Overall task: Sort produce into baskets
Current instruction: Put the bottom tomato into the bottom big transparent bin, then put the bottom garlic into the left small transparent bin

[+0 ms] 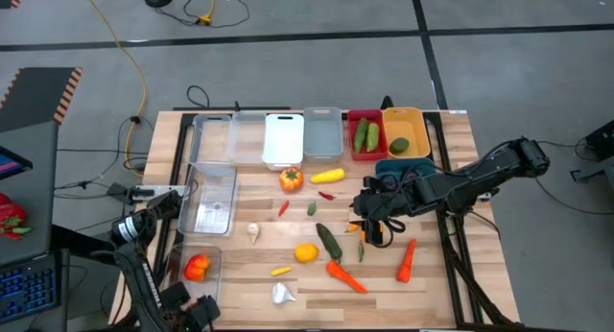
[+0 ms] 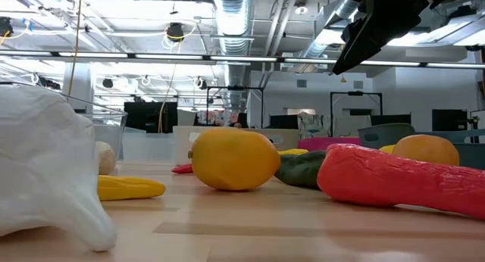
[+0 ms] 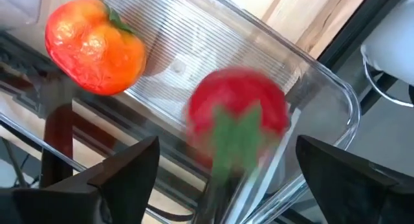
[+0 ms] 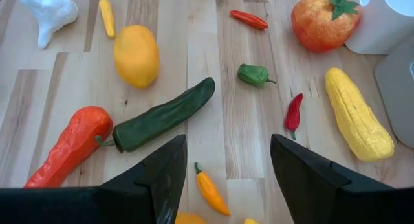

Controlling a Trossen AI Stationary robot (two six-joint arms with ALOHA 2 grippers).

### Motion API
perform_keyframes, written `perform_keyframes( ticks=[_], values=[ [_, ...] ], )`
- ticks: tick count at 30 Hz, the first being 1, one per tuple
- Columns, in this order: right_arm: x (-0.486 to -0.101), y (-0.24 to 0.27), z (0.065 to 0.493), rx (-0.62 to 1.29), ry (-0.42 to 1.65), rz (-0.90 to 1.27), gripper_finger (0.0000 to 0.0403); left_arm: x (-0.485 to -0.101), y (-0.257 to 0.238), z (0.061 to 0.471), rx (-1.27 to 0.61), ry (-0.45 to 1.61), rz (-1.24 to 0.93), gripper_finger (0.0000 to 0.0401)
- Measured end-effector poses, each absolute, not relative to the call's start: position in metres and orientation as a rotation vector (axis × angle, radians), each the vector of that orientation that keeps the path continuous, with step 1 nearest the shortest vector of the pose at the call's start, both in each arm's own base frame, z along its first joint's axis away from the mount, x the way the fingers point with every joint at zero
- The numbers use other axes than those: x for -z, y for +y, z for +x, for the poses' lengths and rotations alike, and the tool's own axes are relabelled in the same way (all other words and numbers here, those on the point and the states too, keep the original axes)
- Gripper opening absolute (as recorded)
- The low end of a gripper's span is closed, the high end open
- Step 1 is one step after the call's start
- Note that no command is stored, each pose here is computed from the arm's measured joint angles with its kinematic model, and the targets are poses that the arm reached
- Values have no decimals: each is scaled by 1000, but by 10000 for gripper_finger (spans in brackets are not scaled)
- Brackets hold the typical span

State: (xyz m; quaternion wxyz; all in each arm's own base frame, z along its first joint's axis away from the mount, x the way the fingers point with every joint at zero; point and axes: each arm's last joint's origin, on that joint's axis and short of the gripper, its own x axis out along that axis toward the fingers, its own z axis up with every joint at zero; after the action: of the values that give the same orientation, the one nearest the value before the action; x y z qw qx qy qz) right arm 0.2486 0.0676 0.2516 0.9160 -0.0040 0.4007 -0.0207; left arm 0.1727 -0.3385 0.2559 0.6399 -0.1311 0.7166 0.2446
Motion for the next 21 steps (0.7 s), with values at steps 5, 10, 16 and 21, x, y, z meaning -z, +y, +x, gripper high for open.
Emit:
perform_keyframes(
  ticks=[5, 10, 16, 21],
  values=[
    [-252, 68, 249, 43, 825, -8, 250, -256, -338, 173, -535, 1625, -273, 362],
    [-252, 68, 249, 43, 824, -8, 250, -259, -337, 175, -541, 1545, -272, 363],
    [-252, 68, 249, 43, 824, -8, 250, -278, -326, 181, -516, 1450, -304, 363],
    [-252, 68, 249, 42, 824, -8, 250, -295, -310, 191, -500, 1358, -323, 363]
  ],
)
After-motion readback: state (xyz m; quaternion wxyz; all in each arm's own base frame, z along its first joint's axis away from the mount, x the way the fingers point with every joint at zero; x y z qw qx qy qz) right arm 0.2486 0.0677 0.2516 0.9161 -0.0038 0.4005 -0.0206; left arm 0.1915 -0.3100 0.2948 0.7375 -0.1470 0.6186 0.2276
